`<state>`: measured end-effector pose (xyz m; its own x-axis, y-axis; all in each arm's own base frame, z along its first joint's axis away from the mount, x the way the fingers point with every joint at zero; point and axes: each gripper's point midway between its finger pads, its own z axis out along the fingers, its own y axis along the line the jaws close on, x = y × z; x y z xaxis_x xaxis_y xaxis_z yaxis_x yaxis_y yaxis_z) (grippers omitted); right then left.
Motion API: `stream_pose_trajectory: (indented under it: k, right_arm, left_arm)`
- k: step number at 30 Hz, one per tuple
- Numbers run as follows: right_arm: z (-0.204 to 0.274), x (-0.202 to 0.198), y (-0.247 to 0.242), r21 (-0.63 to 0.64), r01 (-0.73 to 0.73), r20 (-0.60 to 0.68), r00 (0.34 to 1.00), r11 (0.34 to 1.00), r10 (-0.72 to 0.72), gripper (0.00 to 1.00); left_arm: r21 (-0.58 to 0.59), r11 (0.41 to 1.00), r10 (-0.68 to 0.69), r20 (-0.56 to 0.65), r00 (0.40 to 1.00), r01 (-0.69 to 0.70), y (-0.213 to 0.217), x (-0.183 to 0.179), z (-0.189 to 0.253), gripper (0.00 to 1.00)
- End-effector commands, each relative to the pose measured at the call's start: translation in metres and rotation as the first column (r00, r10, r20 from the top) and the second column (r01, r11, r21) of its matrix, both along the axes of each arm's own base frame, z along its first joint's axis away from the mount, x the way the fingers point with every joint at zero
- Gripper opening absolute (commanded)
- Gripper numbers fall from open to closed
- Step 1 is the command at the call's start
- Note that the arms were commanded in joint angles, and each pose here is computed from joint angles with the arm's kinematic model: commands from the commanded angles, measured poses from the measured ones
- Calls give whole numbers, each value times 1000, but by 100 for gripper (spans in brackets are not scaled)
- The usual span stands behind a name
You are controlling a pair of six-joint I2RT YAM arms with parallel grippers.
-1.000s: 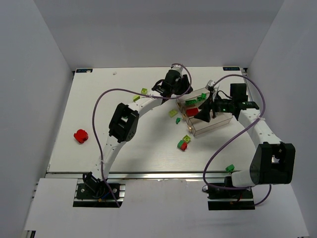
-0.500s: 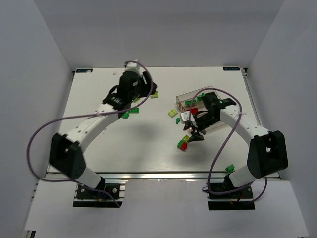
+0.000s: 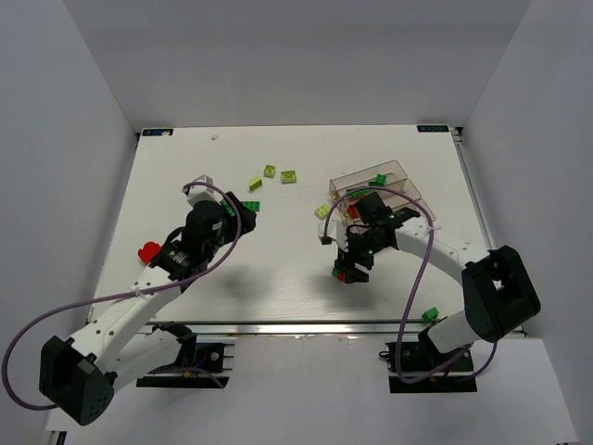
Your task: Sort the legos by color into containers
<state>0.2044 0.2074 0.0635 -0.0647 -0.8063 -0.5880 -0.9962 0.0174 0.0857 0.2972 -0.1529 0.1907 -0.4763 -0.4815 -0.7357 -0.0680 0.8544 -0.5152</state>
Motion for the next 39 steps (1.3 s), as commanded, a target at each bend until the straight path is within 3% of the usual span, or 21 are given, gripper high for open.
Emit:
stream_pose_trajectory:
  k: [1,15,26,39]
  right_arm:
    - [6,17,6,-1,143,56,988,990,-143,76]
    - [-6,-2,-3,-53,178,-14,984,983,-179,67]
    - [-19,-19,-14,-141,252,-113,957,957,-268,70]
    - [-36,-8,-2,-169,324,-89,936,931,-342,70]
  left_arm:
    - [-46,997,62,46,997,-60,9,-1,14,80]
    - [-65,995,83,37,996,-81,15,-9,10,80]
    - [-64,994,86,24,996,-84,15,-10,4,80]
    - [-65,994,87,15,996,-86,15,-11,1,80]
